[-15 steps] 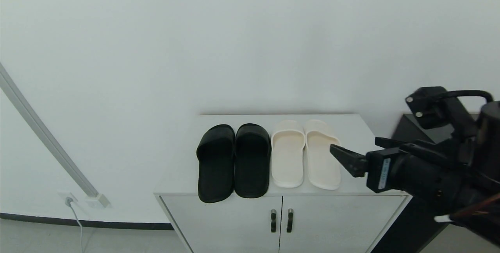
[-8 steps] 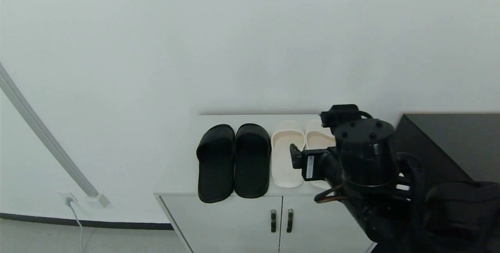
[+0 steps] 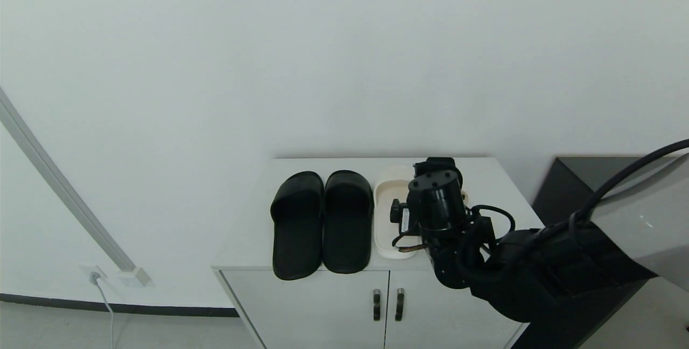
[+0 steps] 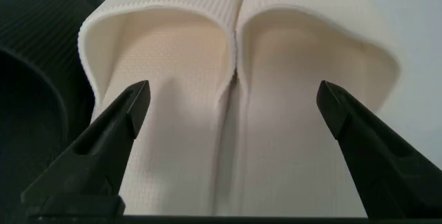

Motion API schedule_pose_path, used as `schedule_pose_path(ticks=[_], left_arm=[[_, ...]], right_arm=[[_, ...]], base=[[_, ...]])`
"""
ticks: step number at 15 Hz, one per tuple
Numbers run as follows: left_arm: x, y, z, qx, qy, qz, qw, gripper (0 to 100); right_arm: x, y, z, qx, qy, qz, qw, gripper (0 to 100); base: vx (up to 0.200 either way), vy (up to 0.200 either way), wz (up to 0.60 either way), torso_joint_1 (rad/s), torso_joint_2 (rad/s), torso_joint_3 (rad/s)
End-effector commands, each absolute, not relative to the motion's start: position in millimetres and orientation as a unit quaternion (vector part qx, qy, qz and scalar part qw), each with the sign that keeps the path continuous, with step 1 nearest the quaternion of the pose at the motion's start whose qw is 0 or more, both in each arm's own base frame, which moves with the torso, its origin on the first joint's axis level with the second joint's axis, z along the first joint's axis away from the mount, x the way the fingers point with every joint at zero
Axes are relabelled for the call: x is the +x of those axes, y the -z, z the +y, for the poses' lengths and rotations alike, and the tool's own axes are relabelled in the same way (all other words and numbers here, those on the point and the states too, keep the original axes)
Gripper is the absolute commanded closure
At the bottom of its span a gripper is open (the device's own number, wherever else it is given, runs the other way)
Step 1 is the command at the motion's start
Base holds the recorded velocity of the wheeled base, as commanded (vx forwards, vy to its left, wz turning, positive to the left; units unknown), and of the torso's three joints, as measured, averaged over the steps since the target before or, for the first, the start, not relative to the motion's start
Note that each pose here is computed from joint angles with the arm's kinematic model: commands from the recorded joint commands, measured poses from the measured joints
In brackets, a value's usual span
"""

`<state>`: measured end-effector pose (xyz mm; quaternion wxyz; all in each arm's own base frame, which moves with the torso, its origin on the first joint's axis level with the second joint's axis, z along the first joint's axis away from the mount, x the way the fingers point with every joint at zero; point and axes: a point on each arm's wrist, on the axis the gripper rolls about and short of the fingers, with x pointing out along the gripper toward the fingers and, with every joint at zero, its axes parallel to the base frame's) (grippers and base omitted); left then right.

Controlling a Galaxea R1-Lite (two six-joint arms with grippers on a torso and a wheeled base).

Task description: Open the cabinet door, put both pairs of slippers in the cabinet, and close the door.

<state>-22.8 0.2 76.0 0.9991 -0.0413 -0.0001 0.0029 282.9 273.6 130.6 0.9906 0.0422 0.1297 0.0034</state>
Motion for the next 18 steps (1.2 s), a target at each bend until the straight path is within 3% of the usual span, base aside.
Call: schedule_pose_path(ticks=[1,13,14,18], left_arm=[[-22.8,-75.9,0.2,-0.041,-0.003,0.0,0.999,100],[-22.8,-75.9,0.2,-0.041,-0.003,0.0,0.999,100],[-22.8,-75.9,0.2,-0.041,-0.003,0.0,0.999,100],[-22.8,-75.9,0.2,-0.041,-0.003,0.0,0.999,100]], right_arm=[[297.5,-120.0,279.2,0.04,0.006,0.132,0.99,0],[346.5,-124.4,281.1,0.025,0.036,0.105,0.993,0],[346.7,-123.8,281.2,0.022,0.038,0.106,0.993,100],[345.9,-126.2,281.4,0.02,0.037,0.103,0.994,100]], base=[[0.0,0.0,0.0,0.0,0.0,0.0],[0.0,0.0,0.0,0.0,0.0,0.0],[0.0,0.0,0.0,0.0,0.0,0.0],[0.0,0.0,0.0,0.0,0.0,0.0]])
